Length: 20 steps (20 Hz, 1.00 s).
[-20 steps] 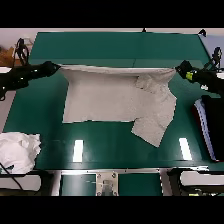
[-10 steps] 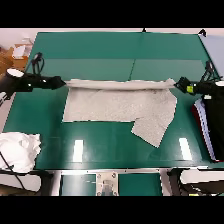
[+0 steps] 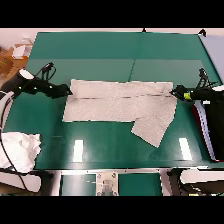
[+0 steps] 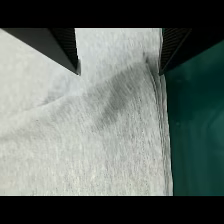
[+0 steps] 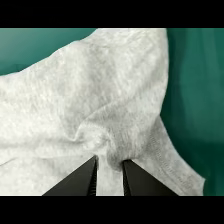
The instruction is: Fold the shirts.
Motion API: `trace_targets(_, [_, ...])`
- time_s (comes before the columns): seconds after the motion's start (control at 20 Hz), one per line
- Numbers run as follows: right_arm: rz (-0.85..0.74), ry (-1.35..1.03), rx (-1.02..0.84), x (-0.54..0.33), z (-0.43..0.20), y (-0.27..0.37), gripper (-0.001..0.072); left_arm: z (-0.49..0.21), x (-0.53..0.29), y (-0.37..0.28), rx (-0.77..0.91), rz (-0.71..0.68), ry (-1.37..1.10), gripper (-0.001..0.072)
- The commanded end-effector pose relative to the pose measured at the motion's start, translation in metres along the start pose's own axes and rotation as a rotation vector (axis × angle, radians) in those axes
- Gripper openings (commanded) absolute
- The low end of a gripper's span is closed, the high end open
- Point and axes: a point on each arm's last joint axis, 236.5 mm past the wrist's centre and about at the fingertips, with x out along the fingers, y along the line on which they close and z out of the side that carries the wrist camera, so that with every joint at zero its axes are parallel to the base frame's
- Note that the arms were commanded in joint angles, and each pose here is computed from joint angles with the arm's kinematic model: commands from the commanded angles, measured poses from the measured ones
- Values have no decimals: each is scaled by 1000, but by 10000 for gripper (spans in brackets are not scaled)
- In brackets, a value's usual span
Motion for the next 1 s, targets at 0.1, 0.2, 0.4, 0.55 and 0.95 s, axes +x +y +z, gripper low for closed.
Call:
trace_targets(0.1, [84, 83, 116, -50, -17, 10, 196, -17, -67, 1, -158, -47, 112, 557])
trace_targets(0.2, [83, 62, 168, -82, -33, 2, 196, -49, -93, 10, -197, -29, 178, 557])
trace_targets(0.4, [-68, 14, 360, -130, -101, -39, 294, -125, -106, 13, -303, 12, 161, 556])
trace_targets(0.55, [-102, -11, 502, -132, -146, -51, 367, -170, -84, -2, -399, -23, 84, 558])
trace_targets(0.95, [-111, 98, 570, -84, -217, -49, 367, -170, -35, -17, -597, -196, -163, 557])
